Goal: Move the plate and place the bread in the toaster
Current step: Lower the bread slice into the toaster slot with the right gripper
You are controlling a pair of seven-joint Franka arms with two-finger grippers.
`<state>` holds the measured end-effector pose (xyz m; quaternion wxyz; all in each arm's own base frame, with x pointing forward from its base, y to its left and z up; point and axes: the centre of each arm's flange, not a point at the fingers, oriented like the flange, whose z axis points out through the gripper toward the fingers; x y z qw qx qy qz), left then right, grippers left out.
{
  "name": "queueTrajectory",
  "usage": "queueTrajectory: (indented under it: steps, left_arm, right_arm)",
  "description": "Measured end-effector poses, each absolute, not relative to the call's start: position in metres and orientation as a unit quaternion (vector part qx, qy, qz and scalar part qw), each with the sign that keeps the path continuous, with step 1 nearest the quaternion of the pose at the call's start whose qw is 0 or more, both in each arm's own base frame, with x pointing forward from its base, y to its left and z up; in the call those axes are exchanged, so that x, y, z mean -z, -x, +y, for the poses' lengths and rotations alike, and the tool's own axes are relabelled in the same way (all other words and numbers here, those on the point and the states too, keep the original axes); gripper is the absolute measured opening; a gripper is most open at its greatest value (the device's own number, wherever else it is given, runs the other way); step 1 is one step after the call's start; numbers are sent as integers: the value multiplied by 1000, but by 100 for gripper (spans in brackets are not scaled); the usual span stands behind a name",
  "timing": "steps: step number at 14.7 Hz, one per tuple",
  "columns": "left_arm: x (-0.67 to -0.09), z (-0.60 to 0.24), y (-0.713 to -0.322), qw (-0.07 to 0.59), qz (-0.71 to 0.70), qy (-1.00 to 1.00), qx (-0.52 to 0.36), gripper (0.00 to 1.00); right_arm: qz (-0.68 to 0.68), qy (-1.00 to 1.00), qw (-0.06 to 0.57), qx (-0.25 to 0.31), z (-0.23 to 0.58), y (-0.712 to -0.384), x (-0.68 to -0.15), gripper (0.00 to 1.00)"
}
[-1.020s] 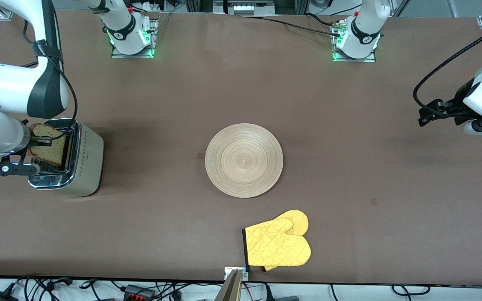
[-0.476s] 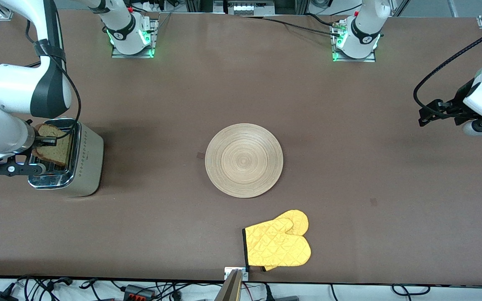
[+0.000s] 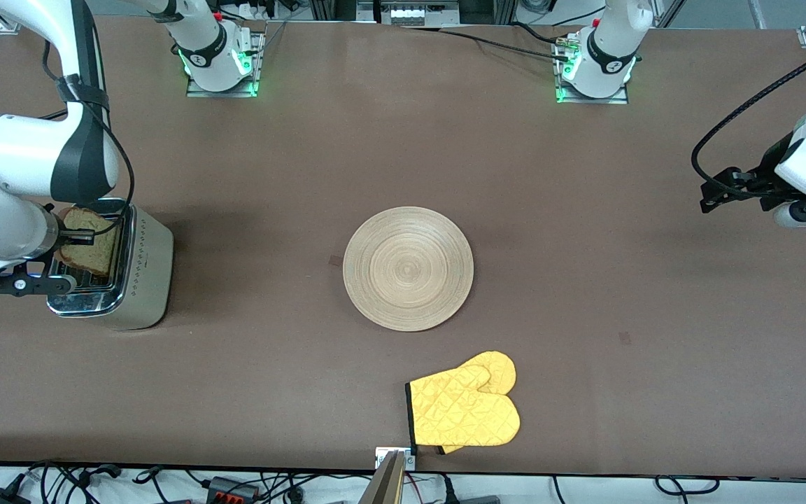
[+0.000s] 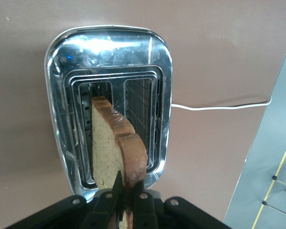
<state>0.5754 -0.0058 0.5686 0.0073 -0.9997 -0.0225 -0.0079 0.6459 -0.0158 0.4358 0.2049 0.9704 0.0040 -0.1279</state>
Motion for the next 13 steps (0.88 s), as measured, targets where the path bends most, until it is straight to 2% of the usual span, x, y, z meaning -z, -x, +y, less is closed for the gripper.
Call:
queueTrajectory:
  steps: [11,13]
  left_arm:
    - [-568,-6,-576,7,-23,1000,8,100]
    - [-568,-6,-576,7,-23,1000,8,100]
  right_arm:
    - [4,-968,210,137,-23,-653,-409,10]
    - [6,-969,210,128,-22,-656,-409,24]
